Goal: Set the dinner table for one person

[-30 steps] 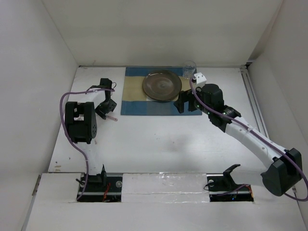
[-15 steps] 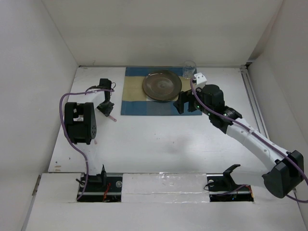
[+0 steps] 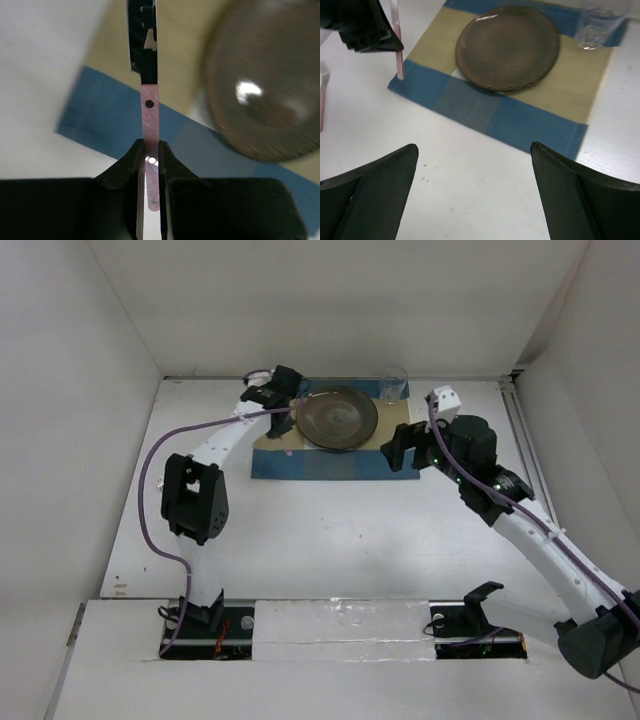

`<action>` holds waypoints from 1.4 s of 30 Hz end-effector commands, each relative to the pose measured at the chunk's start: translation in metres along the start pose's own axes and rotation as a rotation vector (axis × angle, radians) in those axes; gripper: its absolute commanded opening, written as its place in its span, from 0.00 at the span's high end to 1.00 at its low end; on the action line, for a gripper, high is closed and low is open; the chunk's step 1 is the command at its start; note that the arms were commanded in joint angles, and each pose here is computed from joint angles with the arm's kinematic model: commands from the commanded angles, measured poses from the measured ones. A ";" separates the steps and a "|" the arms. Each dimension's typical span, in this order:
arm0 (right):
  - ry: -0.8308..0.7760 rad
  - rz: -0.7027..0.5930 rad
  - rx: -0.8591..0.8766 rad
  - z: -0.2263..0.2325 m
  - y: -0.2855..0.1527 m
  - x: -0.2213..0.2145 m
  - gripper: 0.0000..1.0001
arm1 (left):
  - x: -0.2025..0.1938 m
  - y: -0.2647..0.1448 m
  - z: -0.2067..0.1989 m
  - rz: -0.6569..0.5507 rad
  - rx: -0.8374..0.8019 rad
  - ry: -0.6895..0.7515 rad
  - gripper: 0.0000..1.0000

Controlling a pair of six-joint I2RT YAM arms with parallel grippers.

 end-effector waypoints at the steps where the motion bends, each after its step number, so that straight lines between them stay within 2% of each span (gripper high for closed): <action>1: 0.015 -0.107 -0.100 -0.024 -0.032 0.041 0.00 | -0.017 -0.043 -0.063 0.012 -0.201 0.155 1.00; 3: 0.033 -0.155 -0.139 -0.036 -0.051 0.051 0.00 | -0.053 -0.057 -0.099 0.071 -0.320 0.262 1.00; 5: 0.037 -0.174 -0.143 -0.039 -0.061 0.055 0.00 | -0.062 -0.077 -0.131 0.079 -0.435 0.281 1.00; 10: 0.046 -0.180 -0.163 -0.048 -0.080 0.056 0.00 | -0.126 -0.098 -0.187 0.221 -0.659 0.352 1.00; 18: 0.048 -0.155 -0.160 -0.052 -0.088 0.050 0.00 | -0.176 -0.135 -0.258 0.291 -0.968 0.331 1.00; 26: 0.047 -0.143 -0.108 -0.045 -0.090 0.043 0.00 | -0.208 -0.099 -0.277 0.380 -0.962 0.244 1.00; 34: 0.038 -0.142 -0.108 -0.045 -0.090 0.043 0.00 | -0.204 -0.066 -0.280 0.377 -0.920 0.164 1.00; 42: 0.040 -0.133 -0.109 -0.046 -0.089 0.039 0.00 | -0.199 -0.038 -0.284 0.371 -0.908 0.144 1.00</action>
Point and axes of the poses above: each gripper's point midway between its finger pads, its own y axis out along the fingers, its own z axis along the line the jaws close on, x = y × z, the point moved 2 cm from there along -y, back along the fingers, and after that the axes turned 5 degrees about -y, right-handed, at the moved point
